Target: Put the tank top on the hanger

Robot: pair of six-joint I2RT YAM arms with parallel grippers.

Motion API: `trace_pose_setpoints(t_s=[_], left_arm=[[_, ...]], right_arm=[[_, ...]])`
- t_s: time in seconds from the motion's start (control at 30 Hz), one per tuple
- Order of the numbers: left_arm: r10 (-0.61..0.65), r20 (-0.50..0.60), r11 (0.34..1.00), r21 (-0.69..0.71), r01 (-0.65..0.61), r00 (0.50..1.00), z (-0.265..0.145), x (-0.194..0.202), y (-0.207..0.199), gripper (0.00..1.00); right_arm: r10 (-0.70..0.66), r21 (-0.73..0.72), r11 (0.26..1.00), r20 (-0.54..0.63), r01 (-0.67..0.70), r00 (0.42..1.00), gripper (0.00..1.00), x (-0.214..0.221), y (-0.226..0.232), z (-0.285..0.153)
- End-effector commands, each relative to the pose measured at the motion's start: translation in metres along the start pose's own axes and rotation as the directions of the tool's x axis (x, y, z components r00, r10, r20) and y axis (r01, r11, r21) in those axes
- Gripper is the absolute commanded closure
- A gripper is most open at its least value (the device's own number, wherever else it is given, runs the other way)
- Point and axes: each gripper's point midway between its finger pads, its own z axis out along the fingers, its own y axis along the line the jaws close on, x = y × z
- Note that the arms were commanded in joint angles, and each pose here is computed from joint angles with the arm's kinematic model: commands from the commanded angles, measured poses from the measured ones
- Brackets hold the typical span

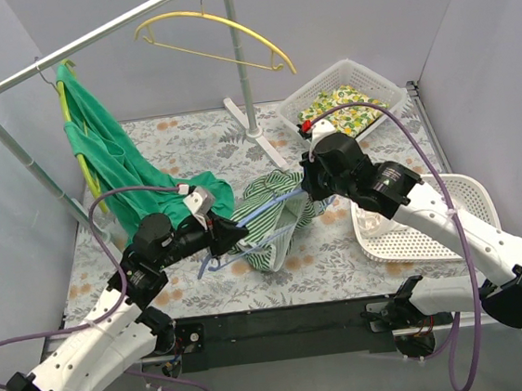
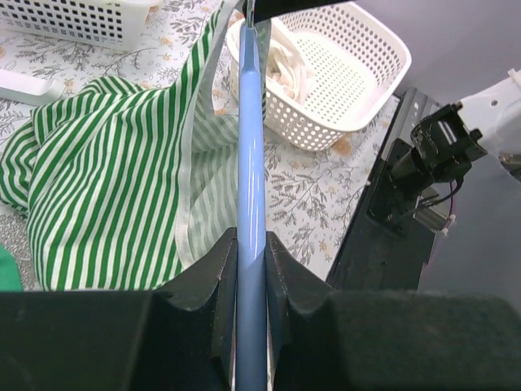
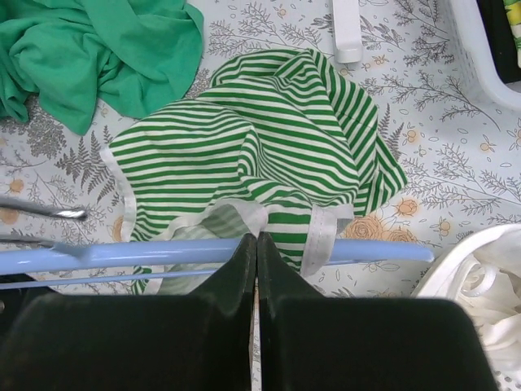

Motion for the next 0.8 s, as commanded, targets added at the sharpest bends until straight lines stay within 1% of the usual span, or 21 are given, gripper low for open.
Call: trace_pose_setpoints(t_s=[0.0,0.03,0.23,0.27,0.3,0.37,0.4,0.53,0.7,0.77], left_arm=[[0.016,0.189,0.999,0.039,-0.024,0.982,0.012,-0.042,-0.006,1.00],[0.016,0.209,0.999,0.046,-0.026,0.978,0.014,-0.047,-0.007,1.00],[-0.015,0.223,0.996,0.084,-0.004,0.975,0.029,-0.046,-0.011,1.00],[-0.015,0.222,0.997,0.080,-0.003,0.975,0.031,-0.045,-0.010,1.00],[-0.016,0.222,0.997,0.080,-0.002,0.975,0.033,-0.045,-0.010,1.00],[-0.023,0.208,0.997,0.074,0.008,0.978,0.039,-0.041,-0.009,1.00],[-0.023,0.208,0.997,0.070,0.008,0.978,0.041,-0.040,-0.008,1.00],[-0.034,0.201,0.997,0.077,0.019,0.979,0.048,-0.038,-0.008,1.00],[-0.039,0.170,0.996,0.090,0.024,0.985,0.058,-0.037,-0.011,1.00],[-0.037,0.160,0.995,0.101,0.021,0.986,0.060,-0.037,-0.015,1.00]], right_arm=[[-0.015,-0.027,0.999,0.047,0.017,0.999,0.99,-0.019,0.011,-0.012],[-0.013,-0.024,1.000,0.048,0.014,0.999,0.99,-0.019,0.011,-0.013],[-0.010,-0.002,1.000,0.081,0.010,0.997,0.98,-0.025,0.007,-0.021],[-0.011,-0.003,1.000,0.089,0.011,0.996,0.93,-0.025,0.006,-0.024],[-0.011,-0.002,1.000,0.094,0.012,0.996,0.81,-0.025,0.005,-0.025],[-0.011,-0.018,1.000,0.140,0.014,0.990,0.70,-0.032,0.005,-0.035],[-0.012,-0.033,0.999,0.163,0.017,0.987,0.63,-0.035,0.007,-0.037],[-0.030,-0.118,0.991,0.243,0.060,0.969,0.55,-0.042,0.017,-0.051],[-0.032,-0.215,0.970,0.338,0.110,0.941,0.52,-0.053,0.033,-0.058],[-0.035,-0.220,0.969,0.338,0.115,0.940,0.52,-0.050,0.036,-0.050]])
